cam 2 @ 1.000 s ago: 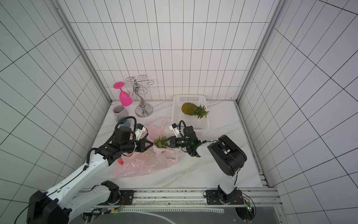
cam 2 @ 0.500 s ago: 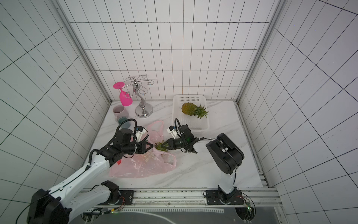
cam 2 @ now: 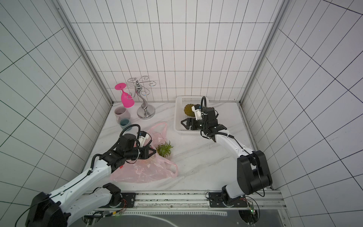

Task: Place the pineapple into a plastic bag & tie a knot
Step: Place the pineapple in the plastic bag, then pick up the pineapple from the basket.

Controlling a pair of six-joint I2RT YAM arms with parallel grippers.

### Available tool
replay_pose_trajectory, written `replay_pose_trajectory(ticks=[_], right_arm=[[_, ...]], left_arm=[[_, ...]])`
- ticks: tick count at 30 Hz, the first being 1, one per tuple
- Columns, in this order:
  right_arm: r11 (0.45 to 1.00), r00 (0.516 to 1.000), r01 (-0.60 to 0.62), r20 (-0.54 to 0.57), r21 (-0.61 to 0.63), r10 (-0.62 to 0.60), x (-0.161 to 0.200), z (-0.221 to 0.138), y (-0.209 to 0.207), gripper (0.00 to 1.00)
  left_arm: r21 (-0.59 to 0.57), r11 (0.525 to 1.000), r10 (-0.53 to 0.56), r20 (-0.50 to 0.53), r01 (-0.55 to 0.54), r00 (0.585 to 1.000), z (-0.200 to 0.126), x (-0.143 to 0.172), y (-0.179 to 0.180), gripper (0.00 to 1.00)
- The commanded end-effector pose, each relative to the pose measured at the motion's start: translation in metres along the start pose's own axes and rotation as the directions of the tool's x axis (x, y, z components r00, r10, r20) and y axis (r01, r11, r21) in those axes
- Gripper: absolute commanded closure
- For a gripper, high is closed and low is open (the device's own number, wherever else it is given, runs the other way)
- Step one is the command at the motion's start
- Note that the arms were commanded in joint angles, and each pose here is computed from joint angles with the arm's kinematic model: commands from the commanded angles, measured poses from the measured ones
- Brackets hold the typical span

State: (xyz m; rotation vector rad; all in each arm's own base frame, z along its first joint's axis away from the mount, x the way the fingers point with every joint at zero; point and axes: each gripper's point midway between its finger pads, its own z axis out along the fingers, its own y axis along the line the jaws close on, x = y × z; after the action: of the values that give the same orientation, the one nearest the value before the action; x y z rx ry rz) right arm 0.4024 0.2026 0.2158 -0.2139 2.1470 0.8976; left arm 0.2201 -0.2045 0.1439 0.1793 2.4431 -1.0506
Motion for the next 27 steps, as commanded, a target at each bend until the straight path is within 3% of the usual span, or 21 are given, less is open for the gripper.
replay_pose_trajectory(ticks=[1,4,7,15,27], right_arm=[[0.952,0.993,0.008,0.110,0.305,-0.043,-0.058,-0.024,-0.059,0.20],[0.895,0.989,-0.034,0.142,0.445,-0.033,-0.077,-0.032,-0.100,0.16],[0.866,0.987,-0.070,0.159,0.495,-0.011,-0.086,-0.029,-0.127,0.14],[0.874,0.987,-0.111,0.157,0.474,0.040,-0.095,0.003,-0.147,0.15],[0.916,0.978,-0.180,0.167,0.358,0.127,-0.098,0.040,-0.148,0.49]], left_arm=[[0.003,1.000,0.008,0.039,-0.009,0.999,-0.002,-0.003,-0.005,1.00],[0.000,1.000,0.010,0.045,-0.010,0.999,-0.003,-0.001,-0.006,1.00],[-0.001,1.000,0.004,0.052,-0.004,0.999,-0.004,0.000,-0.006,1.00],[0.010,1.000,0.006,0.053,-0.007,0.999,-0.006,0.001,-0.008,1.00],[0.018,1.000,0.006,0.046,-0.007,0.999,-0.006,0.003,-0.009,1.00]])
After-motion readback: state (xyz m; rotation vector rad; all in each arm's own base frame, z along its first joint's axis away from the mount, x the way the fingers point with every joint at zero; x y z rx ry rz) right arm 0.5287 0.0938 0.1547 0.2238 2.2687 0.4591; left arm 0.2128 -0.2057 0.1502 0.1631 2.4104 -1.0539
